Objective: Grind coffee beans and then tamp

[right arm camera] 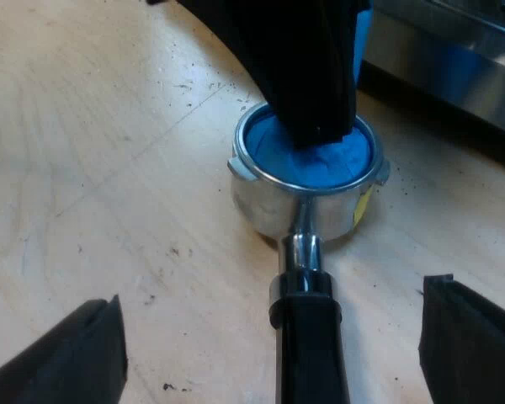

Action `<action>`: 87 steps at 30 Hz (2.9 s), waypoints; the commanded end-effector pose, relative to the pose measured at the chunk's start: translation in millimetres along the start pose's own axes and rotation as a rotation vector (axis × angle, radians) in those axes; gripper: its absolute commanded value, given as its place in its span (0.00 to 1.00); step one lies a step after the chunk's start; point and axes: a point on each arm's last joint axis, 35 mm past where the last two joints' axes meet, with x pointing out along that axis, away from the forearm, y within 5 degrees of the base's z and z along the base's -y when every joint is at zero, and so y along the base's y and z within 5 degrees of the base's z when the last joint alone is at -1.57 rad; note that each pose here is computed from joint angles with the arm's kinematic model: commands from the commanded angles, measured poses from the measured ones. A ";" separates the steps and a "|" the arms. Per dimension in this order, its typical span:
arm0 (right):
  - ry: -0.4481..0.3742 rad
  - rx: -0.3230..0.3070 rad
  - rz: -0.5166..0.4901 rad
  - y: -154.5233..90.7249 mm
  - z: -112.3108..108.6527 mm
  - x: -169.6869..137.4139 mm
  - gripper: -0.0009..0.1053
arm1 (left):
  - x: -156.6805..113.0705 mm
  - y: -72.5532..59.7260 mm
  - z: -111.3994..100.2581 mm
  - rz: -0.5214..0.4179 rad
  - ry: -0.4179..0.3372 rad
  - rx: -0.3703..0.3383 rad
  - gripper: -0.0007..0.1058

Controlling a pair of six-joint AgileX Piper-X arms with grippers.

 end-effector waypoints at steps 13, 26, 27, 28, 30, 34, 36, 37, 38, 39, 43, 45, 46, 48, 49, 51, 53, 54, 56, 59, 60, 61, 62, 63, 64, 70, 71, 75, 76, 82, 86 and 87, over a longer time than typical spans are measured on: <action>-0.011 0.006 -0.014 -1.6 1.5 -0.6 0.69 | 36.5 9.2 -42.7 0.079 0.183 -0.031 0.01; -0.077 -0.017 -0.019 -2.1 9.2 -1.0 0.69 | 1.0 -1.8 -34.6 0.074 0.030 0.009 0.01; -0.088 -0.012 -0.020 -2.2 10.6 -1.1 0.69 | -6.4 -4.1 -33.1 0.073 -0.006 0.018 0.01; -0.100 -0.006 -0.019 -2.3 12.0 -1.2 0.69 | -10.6 -5.4 -32.6 0.072 -0.024 0.023 0.01; -0.107 -0.003 -0.015 -2.2 12.7 -1.3 0.69 | -15.9 -7.0 -32.0 0.071 -0.047 0.029 0.01; -0.110 -0.005 0.019 -1.0 12.8 -1.3 0.69 | -28.3 -10.8 -31.7 0.070 -0.095 0.042 0.01; -0.111 -0.006 0.033 -0.5 12.9 -1.3 0.69 | -34.9 -12.8 -30.8 0.069 -0.120 0.048 0.01; -0.116 -0.004 0.036 -0.4 13.4 -1.4 0.69 | -38.7 -14.0 -30.1 0.068 -0.134 0.052 0.01; -0.119 -0.003 0.040 -0.3 13.7 -1.4 0.69 | -40.1 -14.4 -30.0 0.068 -0.139 0.053 0.01; -0.126 -0.001 0.043 -0.2 14.4 -1.5 0.69 | -46.4 -16.4 -28.8 0.067 -0.165 0.060 0.01; -0.166 0.017 0.044 -0.6 19.1 -2.2 0.69 | -63.8 -21.6 -28.0 0.065 -0.214 0.073 0.01; -0.180 0.023 0.043 -0.8 21.2 -2.4 0.69 | -70.6 -23.6 -29.1 0.065 -0.239 0.079 0.01; -0.183 0.024 0.043 -0.8 21.5 -2.5 0.69 | -75.0 -24.9 -30.0 0.064 -0.255 0.084 0.01; -0.182 0.024 0.043 -0.8 21.5 -2.5 0.69 | -83.1 -24.7 -32.1 0.065 -0.280 0.069 0.01; -0.182 0.024 0.043 -0.8 21.5 -2.5 0.69 | -83.1 -24.7 -32.1 0.065 -0.280 0.069 0.01; -0.182 0.024 0.043 -0.8 21.5 -2.5 0.69 | -84.8 -24.4 -32.7 0.065 -0.284 0.062 0.01; -0.191 0.026 0.044 -0.5 22.4 -2.8 0.69 | -100.4 -7.2 -42.4 0.096 -0.284 -0.036 0.01; -0.194 0.028 0.044 -0.6 22.7 -2.9 0.69 | -101.8 -3.8 -44.0 0.102 -0.279 -0.053 0.01; -0.202 0.032 0.044 -0.7 23.7 -3.0 0.69 | -107.4 8.8 -50.5 0.124 -0.259 -0.106 0.01; -0.203 0.032 0.044 -0.7 23.7 -3.0 0.69 | -111.8 23.8 -56.7 0.148 -0.243 -0.161 0.01; -0.203 0.032 0.044 -0.7 23.7 -3.0 0.69 | -112.9 28.4 -58.5 0.155 -0.241 -0.180 0.01; -0.203 0.032 0.044 -0.7 23.7 -3.0 0.69 | -113.8 35.5 -61.2 0.168 -0.242 -0.209 0.01; -0.203 0.032 0.044 -0.7 23.7 -3.0 0.69 | -114.4 41.5 -63.8 0.179 -0.243 -0.236 0.01; -0.203 0.032 0.044 -0.7 23.7 -3.0 0.69 | -114.1 44.2 -65.5 0.185 -0.242 -0.248 0.01; -0.203 0.032 0.044 -0.7 23.7 -3.0 0.69 | -112.8 49.0 -68.8 0.200 -0.237 -0.271 0.01; -0.203 0.032 0.044 -0.7 23.7 -3.0 0.69 | -94.2 70.9 -89.3 0.282 -0.231 -0.421 0.01; -0.203 0.034 0.044 -0.7 23.7 -3.0 0.69 | -90.3 74.4 -92.2 0.286 -0.244 -0.440 0.01; -0.203 0.034 0.044 -0.7 23.7 -3.0 0.69 | -82.0 79.1 -96.8 0.292 -0.256 -0.449 0.01; -0.203 0.034 0.044 -0.7 23.7 -3.0 0.69 | -80.0 80.0 -96.8 0.295 -0.257 -0.451 0.01; -0.203 0.034 0.044 -0.7 23.7 -3.0 0.69 | -66.0 87.2 -94.4 0.288 -0.212 -0.462 0.01; -0.203 0.034 0.044 -0.7 23.7 -3.0 0.69 | -56.6 91.6 -93.6 0.282 -0.175 -0.467 0.09; -0.203 0.034 0.044 -0.7 23.7 -3.0 0.69 | -56.0 91.9 -93.5 0.282 -0.173 -0.467 0.13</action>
